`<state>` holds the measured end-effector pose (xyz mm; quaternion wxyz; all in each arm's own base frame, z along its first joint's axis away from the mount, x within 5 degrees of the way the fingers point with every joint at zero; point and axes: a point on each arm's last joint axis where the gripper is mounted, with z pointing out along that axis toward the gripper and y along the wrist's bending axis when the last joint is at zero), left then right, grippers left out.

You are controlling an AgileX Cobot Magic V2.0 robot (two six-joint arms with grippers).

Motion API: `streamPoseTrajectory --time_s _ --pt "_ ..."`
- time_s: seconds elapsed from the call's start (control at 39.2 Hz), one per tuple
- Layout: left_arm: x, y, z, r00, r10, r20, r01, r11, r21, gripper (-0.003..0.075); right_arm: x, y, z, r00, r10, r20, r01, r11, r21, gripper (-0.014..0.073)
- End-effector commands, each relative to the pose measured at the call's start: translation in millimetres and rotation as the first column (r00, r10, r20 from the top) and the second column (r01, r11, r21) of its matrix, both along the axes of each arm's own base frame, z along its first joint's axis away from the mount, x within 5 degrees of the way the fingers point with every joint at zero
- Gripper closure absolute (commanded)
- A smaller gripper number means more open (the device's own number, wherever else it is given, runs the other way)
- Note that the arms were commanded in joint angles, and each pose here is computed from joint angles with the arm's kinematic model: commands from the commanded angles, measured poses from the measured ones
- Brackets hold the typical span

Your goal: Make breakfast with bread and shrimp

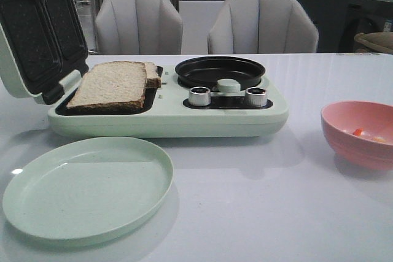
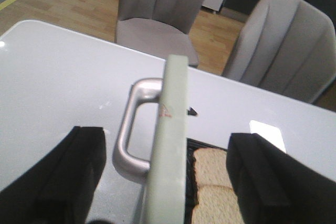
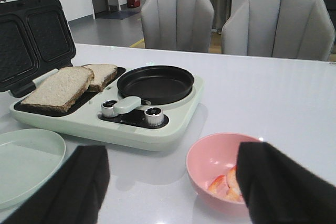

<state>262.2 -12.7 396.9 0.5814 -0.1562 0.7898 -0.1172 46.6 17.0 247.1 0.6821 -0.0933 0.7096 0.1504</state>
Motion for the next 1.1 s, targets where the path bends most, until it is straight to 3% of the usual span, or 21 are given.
streamPoseTrajectory --time_s 0.0,0.23,0.33,0.46,0.66,0.79,0.84,1.07 --pt "9 10 23 0.993 0.037 0.111 -0.030 0.998 -0.063 0.0190 -1 -1 17 0.994 -0.008 0.106 0.005 1.000 0.027 -0.0005" --pt "34 24 23 0.992 0.085 0.092 -0.077 0.993 -0.087 0.0193 -1 -1 17 0.994 -0.008 0.106 0.005 1.000 0.027 -0.0005" --pt "43 28 19 0.993 0.093 0.074 -0.084 0.990 -0.116 0.0228 -1 -1 17 0.994 -0.008 0.106 0.005 1.000 0.027 -0.0005" --pt "54 33 8 0.996 0.088 0.022 -0.084 0.986 -0.143 0.0278 -1 -1 17 0.994 -0.008 0.106 0.005 1.000 0.027 -0.0005" --pt "73 45 -12 0.995 0.068 -0.072 -0.082 0.974 -0.211 0.0281 -1 -1 17 0.994 -0.008 0.106 0.005 1.000 0.027 -0.0005" --pt "86 50 -19 0.992 -0.025 -0.124 -0.005 0.972 -0.233 0.0281 -1 -1 17 0.994 -0.008 0.106 0.005 1.000 0.027 -0.0005" --pt "91 53 -21 0.989 -0.073 -0.131 0.033 0.958 -0.286 0.0281 -1 -1 17 0.994 -0.008 0.106 0.005 1.000 0.027 -0.0005" --pt "112 65 -47 0.954 -0.280 -0.105 0.198 0.854 -0.480 0.0281 -1 -1 17 0.994 -0.008 0.106 0.005 1.000 0.027 -0.0005"
